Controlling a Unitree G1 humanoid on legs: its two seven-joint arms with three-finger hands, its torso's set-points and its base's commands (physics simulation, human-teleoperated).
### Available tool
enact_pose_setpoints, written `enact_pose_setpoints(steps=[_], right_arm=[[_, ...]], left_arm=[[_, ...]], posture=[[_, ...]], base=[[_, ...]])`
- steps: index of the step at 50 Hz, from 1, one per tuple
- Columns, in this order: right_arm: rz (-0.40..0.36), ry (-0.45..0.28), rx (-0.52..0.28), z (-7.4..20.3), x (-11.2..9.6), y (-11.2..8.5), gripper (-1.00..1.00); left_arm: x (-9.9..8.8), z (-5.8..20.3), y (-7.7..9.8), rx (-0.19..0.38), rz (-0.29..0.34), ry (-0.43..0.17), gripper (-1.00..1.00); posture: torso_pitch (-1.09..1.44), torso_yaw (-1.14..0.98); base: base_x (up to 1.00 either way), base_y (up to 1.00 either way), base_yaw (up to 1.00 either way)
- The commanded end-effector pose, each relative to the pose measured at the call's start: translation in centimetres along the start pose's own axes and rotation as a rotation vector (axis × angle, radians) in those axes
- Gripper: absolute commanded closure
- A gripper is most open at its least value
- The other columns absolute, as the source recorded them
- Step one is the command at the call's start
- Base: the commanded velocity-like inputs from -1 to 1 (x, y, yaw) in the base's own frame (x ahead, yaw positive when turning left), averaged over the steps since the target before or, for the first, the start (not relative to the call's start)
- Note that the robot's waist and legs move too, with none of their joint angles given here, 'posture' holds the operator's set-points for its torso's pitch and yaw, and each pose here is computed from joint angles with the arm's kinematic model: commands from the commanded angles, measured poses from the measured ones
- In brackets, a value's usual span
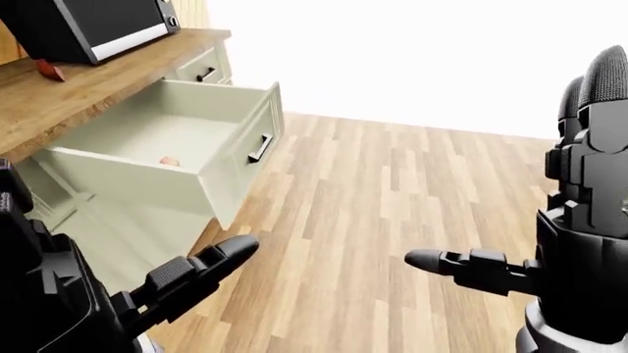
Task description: Close the right drawer.
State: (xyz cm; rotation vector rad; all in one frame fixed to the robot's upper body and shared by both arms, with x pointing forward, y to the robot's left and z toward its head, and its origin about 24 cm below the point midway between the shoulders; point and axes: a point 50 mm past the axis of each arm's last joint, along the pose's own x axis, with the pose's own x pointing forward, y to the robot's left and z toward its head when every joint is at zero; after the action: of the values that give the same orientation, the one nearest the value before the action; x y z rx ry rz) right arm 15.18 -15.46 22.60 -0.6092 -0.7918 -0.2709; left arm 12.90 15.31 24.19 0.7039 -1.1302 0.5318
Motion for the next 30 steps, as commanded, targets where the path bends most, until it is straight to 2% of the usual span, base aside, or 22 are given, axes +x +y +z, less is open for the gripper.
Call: enact_pose_setpoints(steps=[1, 30], right_arm=[[-0.031, -0.068, 0.012, 1.15, 0.17, -0.37, -1.00], [-0.032, -0.057, 0.009, 1.02, 0.22, -0.37, -1.00]], left_arm=[[0.30, 0.62, 0.60, 0.000, 0.039, -0.037, -1.00], [0.31, 0.60, 0.59, 0.003, 0.038, -0.037, -1.00]], posture=[[0.00, 0.00], [0.00, 0.00]], base=[[0.00, 0.32, 0.00], [0.00, 0.33, 0.00]])
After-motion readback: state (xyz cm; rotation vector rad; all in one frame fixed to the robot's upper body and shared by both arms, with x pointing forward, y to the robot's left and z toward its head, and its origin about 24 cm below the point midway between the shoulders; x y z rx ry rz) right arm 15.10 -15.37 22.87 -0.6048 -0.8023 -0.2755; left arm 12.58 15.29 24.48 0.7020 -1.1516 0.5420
